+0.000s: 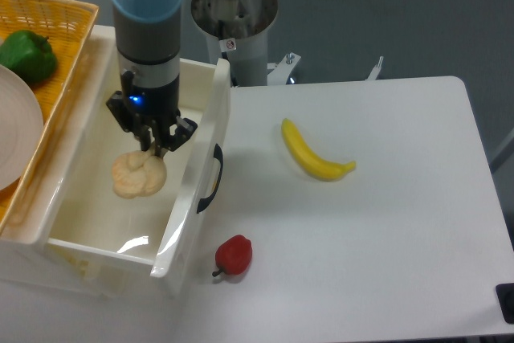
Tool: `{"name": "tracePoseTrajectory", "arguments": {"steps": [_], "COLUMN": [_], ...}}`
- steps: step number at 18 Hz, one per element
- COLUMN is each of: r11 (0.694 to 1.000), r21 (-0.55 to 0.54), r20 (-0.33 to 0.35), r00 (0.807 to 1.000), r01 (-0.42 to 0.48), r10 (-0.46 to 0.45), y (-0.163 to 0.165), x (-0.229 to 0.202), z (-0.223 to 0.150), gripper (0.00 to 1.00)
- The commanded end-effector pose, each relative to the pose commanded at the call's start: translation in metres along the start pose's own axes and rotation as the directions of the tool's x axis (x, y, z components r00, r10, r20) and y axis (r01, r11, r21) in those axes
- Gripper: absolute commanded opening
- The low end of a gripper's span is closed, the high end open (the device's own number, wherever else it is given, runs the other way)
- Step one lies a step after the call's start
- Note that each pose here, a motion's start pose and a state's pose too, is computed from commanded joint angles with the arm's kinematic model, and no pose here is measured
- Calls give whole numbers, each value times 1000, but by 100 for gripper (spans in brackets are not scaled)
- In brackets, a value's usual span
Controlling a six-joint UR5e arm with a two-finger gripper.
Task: Place the round bread in the upper white drawer
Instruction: 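Carry the held bread bun over the open white drawer, then lower the bun into the drawer and open the gripper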
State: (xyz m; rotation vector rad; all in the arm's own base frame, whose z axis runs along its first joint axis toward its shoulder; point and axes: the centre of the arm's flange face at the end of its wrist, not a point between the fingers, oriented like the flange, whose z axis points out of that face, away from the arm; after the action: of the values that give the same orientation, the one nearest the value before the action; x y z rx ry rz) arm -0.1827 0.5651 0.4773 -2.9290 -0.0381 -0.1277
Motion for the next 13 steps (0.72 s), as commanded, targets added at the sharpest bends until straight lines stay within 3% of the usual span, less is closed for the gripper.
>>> {"name": "tracePoseTrajectory", "arguments": {"steps": [1, 5, 11, 13], "r11": [1000, 1000, 998, 998], "r21": [0, -8, 53, 60], "r20": [0, 0, -81, -56], "r00": [1000, 1000, 997, 998], "r01": [-2, -11, 17, 9], "r10": [2, 11, -13, -5], "y": [0, -1, -4, -3], "x": [1, 7, 13, 9], "z": [0, 2, -5, -9], "gripper": [100, 100, 100, 100]}}
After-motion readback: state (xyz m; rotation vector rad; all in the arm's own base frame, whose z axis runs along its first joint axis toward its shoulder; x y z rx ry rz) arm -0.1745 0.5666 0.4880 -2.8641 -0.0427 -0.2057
